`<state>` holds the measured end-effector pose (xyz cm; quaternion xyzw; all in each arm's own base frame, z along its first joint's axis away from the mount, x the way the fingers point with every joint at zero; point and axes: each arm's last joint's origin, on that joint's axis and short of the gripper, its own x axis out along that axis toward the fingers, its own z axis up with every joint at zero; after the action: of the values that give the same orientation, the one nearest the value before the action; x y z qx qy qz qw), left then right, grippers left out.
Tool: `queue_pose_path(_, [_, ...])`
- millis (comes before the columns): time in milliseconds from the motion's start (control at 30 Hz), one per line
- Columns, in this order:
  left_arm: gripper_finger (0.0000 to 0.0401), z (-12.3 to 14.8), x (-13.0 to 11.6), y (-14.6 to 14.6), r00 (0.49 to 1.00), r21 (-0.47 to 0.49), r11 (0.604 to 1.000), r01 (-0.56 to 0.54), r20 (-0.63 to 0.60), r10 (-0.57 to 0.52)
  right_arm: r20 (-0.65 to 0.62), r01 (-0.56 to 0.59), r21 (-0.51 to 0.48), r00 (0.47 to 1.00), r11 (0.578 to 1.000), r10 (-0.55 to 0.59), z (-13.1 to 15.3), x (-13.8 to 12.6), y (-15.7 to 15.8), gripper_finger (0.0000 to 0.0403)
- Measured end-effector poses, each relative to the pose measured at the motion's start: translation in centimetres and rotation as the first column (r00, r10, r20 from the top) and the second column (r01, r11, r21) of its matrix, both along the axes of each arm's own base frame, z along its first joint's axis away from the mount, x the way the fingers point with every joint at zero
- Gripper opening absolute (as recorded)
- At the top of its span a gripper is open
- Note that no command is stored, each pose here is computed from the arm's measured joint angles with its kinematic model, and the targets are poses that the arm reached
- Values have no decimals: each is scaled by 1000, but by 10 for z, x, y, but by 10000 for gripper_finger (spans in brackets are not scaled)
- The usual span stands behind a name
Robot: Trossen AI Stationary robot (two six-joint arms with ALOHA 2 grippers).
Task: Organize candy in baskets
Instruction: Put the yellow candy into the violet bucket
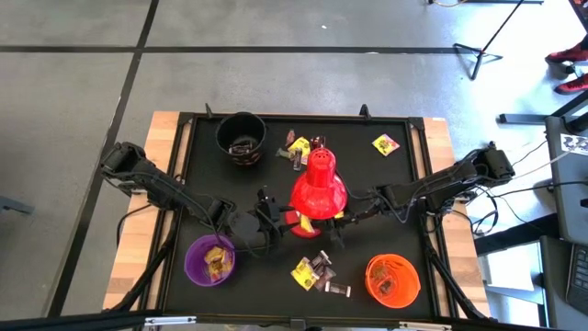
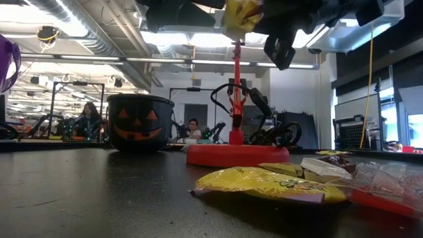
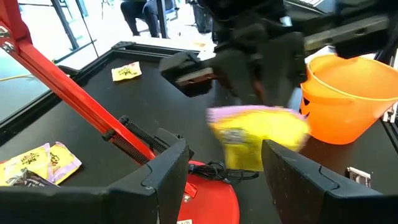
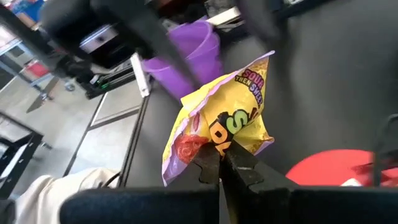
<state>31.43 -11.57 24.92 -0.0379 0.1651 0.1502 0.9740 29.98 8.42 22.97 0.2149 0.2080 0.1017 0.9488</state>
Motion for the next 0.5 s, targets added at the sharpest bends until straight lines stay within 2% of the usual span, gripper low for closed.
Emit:
queue_pose_path(233, [195, 0, 0, -1, 1000, -9, 1000, 20, -3, -20, -15, -81, 0, 997, 997, 81, -4, -3, 17, 1])
queue_pose_path(500, [195, 0, 1, -3, 995, -47, 994, 99, -3, -99, -28, -83, -8, 996, 997, 83, -13, 5, 19, 1])
